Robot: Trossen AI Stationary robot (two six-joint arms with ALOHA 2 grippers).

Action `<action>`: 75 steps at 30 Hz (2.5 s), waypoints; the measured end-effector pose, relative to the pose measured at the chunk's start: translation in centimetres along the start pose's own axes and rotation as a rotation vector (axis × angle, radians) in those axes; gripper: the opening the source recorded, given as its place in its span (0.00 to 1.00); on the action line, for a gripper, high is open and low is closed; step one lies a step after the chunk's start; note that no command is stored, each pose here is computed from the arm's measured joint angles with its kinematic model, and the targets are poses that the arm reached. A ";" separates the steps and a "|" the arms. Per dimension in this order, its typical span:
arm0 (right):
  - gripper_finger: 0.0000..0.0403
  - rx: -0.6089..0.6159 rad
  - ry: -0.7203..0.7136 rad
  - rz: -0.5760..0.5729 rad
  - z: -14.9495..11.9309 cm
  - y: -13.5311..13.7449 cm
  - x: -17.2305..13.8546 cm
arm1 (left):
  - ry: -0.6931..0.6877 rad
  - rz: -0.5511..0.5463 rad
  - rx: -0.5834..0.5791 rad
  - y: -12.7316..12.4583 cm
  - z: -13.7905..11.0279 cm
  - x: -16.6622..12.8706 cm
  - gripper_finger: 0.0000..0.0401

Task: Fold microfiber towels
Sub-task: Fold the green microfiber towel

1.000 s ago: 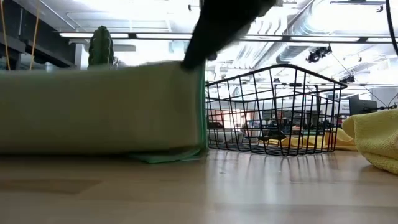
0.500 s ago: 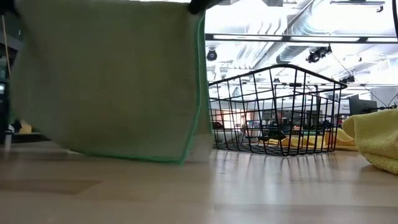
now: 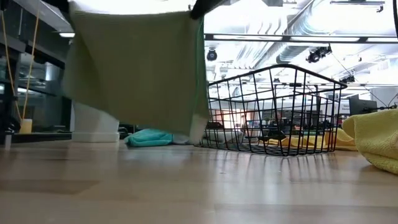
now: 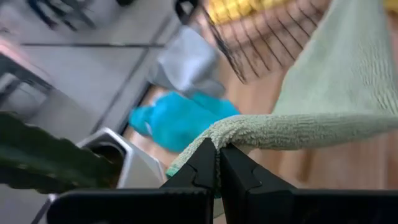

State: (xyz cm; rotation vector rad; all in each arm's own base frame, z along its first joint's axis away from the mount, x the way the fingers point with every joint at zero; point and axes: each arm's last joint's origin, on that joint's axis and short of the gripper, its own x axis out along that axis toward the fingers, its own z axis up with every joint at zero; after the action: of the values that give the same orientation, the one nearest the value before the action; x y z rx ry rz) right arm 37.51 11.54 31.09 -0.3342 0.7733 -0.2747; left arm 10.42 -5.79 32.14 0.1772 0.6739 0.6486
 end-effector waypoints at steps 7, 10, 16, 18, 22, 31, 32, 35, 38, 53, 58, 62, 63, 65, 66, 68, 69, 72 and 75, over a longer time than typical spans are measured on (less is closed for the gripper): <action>0.00 -0.021 -0.006 0.058 -0.4 3.1 -0.8 | -0.054 0.029 -0.043 -2.5 -1.5 1.2 0.00; 0.00 -0.039 0.026 0.080 -1.2 5.5 -0.1 | -0.043 -0.005 -0.065 -5.0 -4.1 2.6 0.00; 0.00 -0.032 0.117 0.141 -3.4 10.2 1.4 | -0.032 -0.127 -0.158 -9.5 -9.9 4.4 0.00; 0.00 -0.015 0.130 0.156 -3.9 11.5 1.6 | -0.020 -0.158 -0.190 -10.4 -10.9 4.2 0.00; 0.00 0.014 0.163 0.217 -5.0 13.9 2.2 | 0.002 -0.236 -0.223 -12.2 -11.6 2.7 0.00; 0.00 0.020 0.114 0.185 -3.7 11.6 0.1 | -0.070 -0.222 -0.085 -12.5 -5.3 -1.5 0.00; 0.00 0.021 0.111 0.160 -3.5 10.9 -0.2 | -0.081 -0.191 -0.064 -12.0 -4.4 -1.7 0.00; 0.00 -0.004 0.121 0.095 -3.3 8.9 -1.2 | -0.092 -0.089 0.003 -10.4 -2.5 -1.9 0.00; 0.00 -0.003 0.114 0.042 -2.9 6.9 -2.2 | -0.090 -0.005 0.039 -9.3 -1.4 -1.4 0.00; 0.00 -0.062 0.117 -0.011 -2.7 4.9 -2.9 | -0.181 0.123 -0.037 -7.6 -1.9 1.4 0.00; 0.00 -0.030 0.134 0.000 -3.4 6.1 -4.1 | -0.188 0.046 -0.155 -8.4 -4.4 1.3 0.00; 0.00 -0.002 0.152 0.002 -4.0 6.8 -4.9 | -0.163 -0.009 -0.195 -8.9 -5.2 0.6 0.00; 0.00 0.004 0.155 0.002 -4.1 7.0 -5.0 | -0.152 -0.021 -0.197 -9.1 -5.4 0.4 0.00; 0.00 0.012 0.160 0.002 -4.2 7.1 -5.3 | -0.114 -0.038 -0.189 -9.3 -5.9 0.1 0.00; 0.00 0.017 0.158 0.002 -4.3 7.3 -5.4 | -0.094 -0.045 -0.178 -9.5 -6.2 -0.1 0.00; 0.00 0.024 0.153 -0.001 -4.3 7.4 -5.5 | -0.067 -0.059 -0.148 -10.0 -6.7 -0.4 0.00; 0.00 0.026 0.150 -0.003 -4.3 7.4 -5.5 | -0.058 -0.065 -0.141 -10.2 -7.0 -0.6 0.00; 0.00 0.041 0.141 0.000 -4.2 7.5 -5.6 | -0.026 -0.070 -0.107 -10.9 -7.9 -1.0 0.00; 0.00 0.052 0.120 0.012 -4.0 7.7 -5.7 | -0.010 -0.065 -0.075 -11.7 -8.8 -1.3 0.00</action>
State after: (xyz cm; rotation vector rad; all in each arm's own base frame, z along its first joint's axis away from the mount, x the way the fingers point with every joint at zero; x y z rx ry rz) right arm 31.67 19.86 28.96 -0.2661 0.8844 -0.3051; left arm 9.96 -16.26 21.84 0.0888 0.6421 0.6091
